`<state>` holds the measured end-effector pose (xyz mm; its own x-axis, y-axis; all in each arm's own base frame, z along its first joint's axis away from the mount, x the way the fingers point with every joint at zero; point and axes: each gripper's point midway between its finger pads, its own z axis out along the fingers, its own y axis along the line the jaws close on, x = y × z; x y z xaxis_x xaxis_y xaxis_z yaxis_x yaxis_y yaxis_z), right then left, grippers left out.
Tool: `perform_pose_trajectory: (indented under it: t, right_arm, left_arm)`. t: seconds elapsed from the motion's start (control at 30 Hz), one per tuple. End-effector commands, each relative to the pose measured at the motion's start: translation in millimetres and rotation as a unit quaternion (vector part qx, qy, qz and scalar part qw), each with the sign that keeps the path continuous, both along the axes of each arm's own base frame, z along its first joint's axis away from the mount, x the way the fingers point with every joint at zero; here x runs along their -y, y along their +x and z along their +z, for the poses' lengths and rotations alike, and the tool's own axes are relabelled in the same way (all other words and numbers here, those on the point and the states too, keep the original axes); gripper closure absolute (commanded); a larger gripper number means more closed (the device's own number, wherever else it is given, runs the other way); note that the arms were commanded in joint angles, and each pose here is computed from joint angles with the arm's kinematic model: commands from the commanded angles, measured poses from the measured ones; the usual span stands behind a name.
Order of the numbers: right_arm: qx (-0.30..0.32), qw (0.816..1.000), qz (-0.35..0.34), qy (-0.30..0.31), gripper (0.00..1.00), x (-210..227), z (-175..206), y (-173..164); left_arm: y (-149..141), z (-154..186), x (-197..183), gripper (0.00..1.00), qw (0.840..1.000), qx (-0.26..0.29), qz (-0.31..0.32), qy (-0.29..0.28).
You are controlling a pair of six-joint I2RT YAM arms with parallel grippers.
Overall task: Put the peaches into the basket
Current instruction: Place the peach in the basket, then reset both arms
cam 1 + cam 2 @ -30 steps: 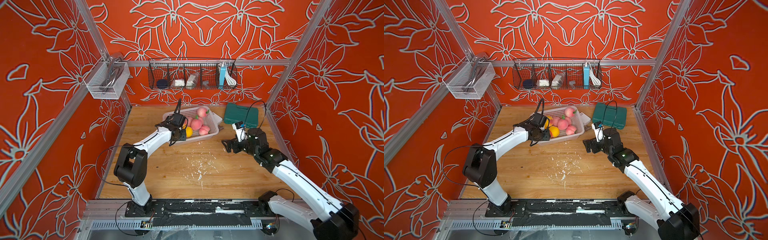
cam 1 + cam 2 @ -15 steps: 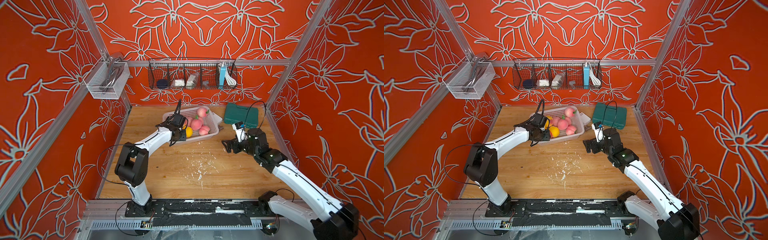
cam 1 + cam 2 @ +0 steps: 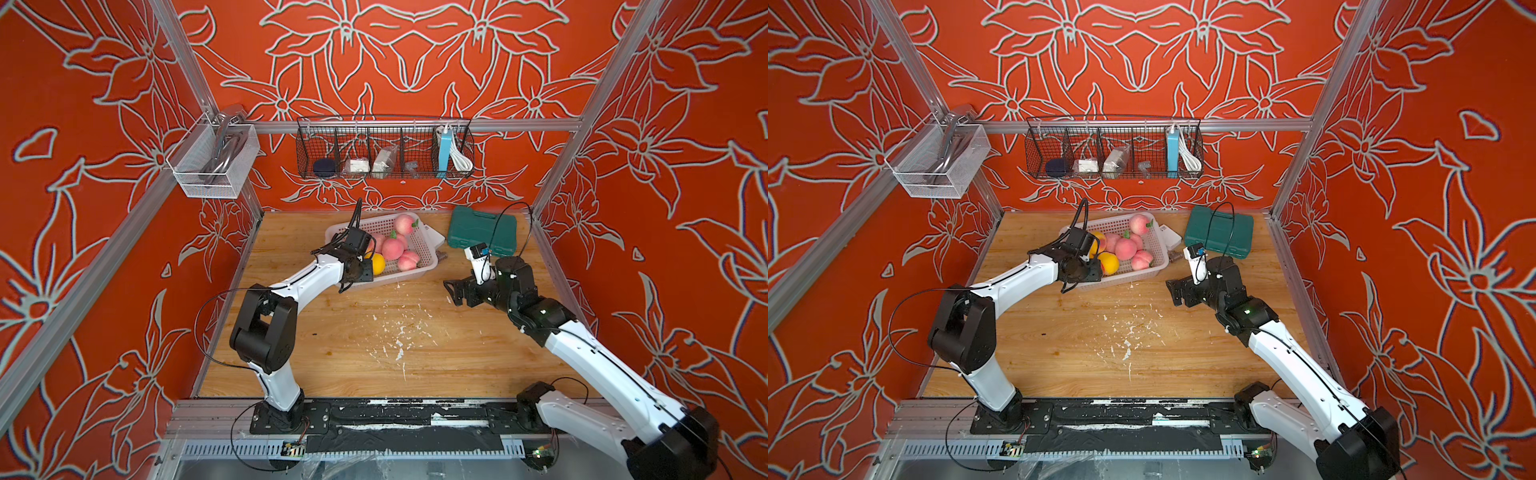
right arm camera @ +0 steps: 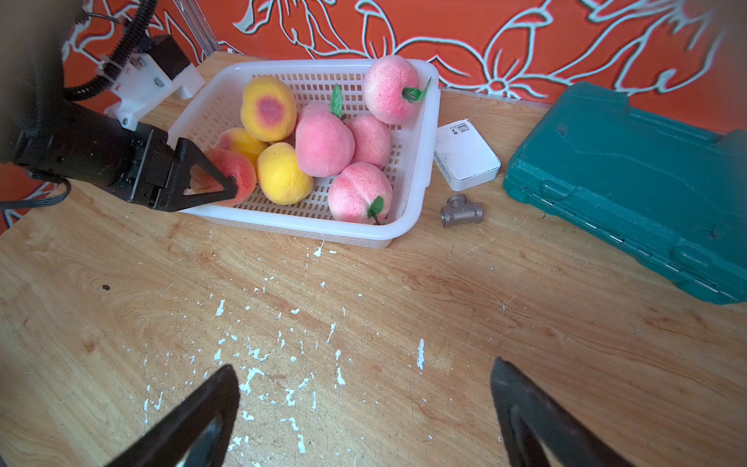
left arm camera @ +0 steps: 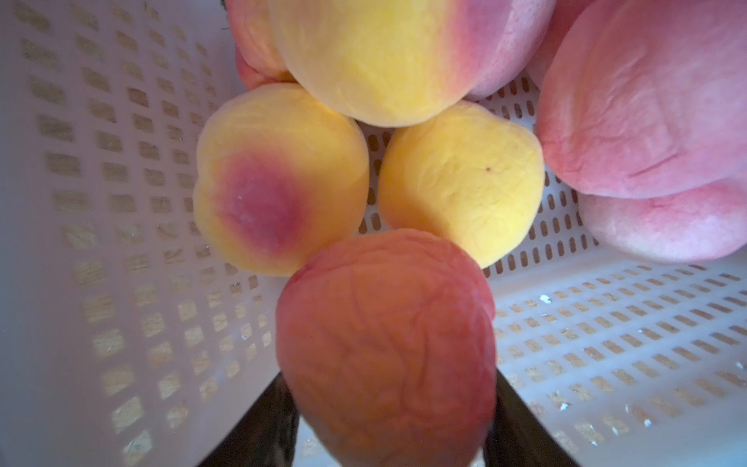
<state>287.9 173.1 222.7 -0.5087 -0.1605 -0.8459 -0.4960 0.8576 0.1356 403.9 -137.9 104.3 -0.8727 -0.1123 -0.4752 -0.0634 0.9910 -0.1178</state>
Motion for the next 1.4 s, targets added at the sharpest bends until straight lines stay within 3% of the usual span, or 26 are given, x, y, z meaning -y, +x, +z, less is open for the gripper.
perform_pose_trajectory:
  t: [0.0, 0.33, 0.6, 0.83, 1.0, 1.13, 1.27, 1.37]
  right_arm:
    - [0.01, 1.0, -0.009, -0.007, 0.01, 6.1, 0.6, 0.8]
    - [0.01, 1.0, -0.01, -0.01, 0.01, 7.9, 1.0, -0.9]
    - [0.009, 0.999, -0.028, -0.022, 0.01, 17.3, 3.7, -3.3]
    - [0.029, 0.995, -0.077, -0.054, 0.01, 45.6, 10.2, -11.1]
    - [0.05, 0.975, -0.188, -0.111, 0.01, 94.0, 1.8, -8.3]
    - [0.105, 0.929, -0.319, -0.153, 0.01, 148.1, -10.0, -10.6]
    - [0.184, 0.942, -0.25, -0.128, 0.01, 131.6, -13.5, -8.5]
    - [0.194, 0.932, -0.269, -0.147, 0.01, 143.6, -22.3, 2.8]
  left_arm:
    - [-8.9, -2.9, -6.9, 0.4, 1.0, -0.011, 0.001, 0.011]
    - [-15.1, 10.7, -8.3, 0.25, 1.0, -0.001, -0.001, 0.007]
    - [-29.1, 25.6, -12.6, 0.23, 1.0, 0.011, -0.001, 0.001]
    - [-58.1, 60.6, -20.0, 0.02, 0.999, 0.047, -0.006, -0.022]
    - [-91.5, 87.9, -44.5, 0.02, 0.993, 0.102, 0.036, -0.036]
    - [-119.7, 96.3, -74.2, 0.02, 0.983, 0.165, 0.08, -0.03]
    - [-130.5, 100.1, -95.3, 0.02, 0.964, 0.245, 0.098, -0.017]
    - [-126.6, 87.3, -108.6, 0.02, 0.965, 0.237, 0.107, 0.03]
